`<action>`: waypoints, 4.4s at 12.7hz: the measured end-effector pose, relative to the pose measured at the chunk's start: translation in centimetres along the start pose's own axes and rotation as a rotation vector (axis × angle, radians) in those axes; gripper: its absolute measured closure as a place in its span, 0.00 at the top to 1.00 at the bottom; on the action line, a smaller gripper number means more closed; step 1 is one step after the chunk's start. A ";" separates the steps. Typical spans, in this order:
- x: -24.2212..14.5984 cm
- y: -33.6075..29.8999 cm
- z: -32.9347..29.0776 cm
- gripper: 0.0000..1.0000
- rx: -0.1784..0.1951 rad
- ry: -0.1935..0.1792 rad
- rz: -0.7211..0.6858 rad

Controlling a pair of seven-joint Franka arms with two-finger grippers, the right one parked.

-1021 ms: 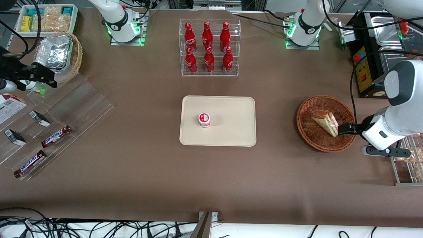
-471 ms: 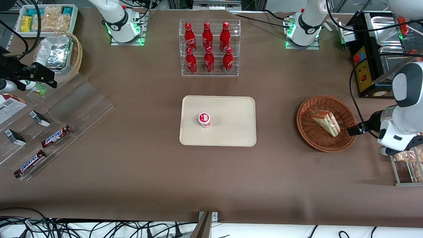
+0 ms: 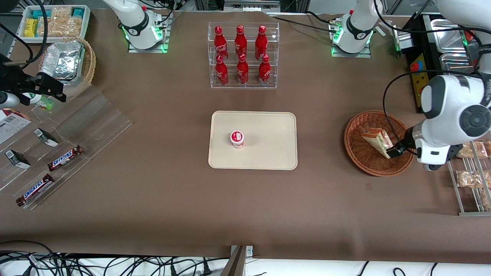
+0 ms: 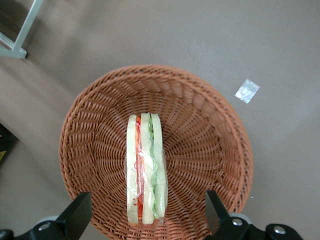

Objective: Place sandwich from basket to tray
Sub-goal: 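Lower the open left gripper over the sandwich in the wicker basket, then close the left gripper on the wrapped sandwich standing on its edge, then lift the sandwich out of the basket with the left gripper, then carry the sandwich over the cream tray beside the red cup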

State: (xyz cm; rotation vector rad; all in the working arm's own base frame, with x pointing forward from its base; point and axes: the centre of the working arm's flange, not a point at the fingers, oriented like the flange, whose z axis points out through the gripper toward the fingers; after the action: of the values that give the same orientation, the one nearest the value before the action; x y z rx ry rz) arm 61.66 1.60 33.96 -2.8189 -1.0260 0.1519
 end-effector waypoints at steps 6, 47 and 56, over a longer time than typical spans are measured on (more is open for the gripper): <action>-5.0 0.7 6.3 1.00 0.038 0.060 0.072; -25.6 15.6 -10.9 0.36 -0.124 0.041 0.683; -35.0 24.5 0.3 0.36 -0.120 0.127 0.687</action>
State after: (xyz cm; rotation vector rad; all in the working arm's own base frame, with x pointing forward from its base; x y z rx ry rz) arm 50.36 -39.52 31.37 -3.1135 -0.0100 -0.0243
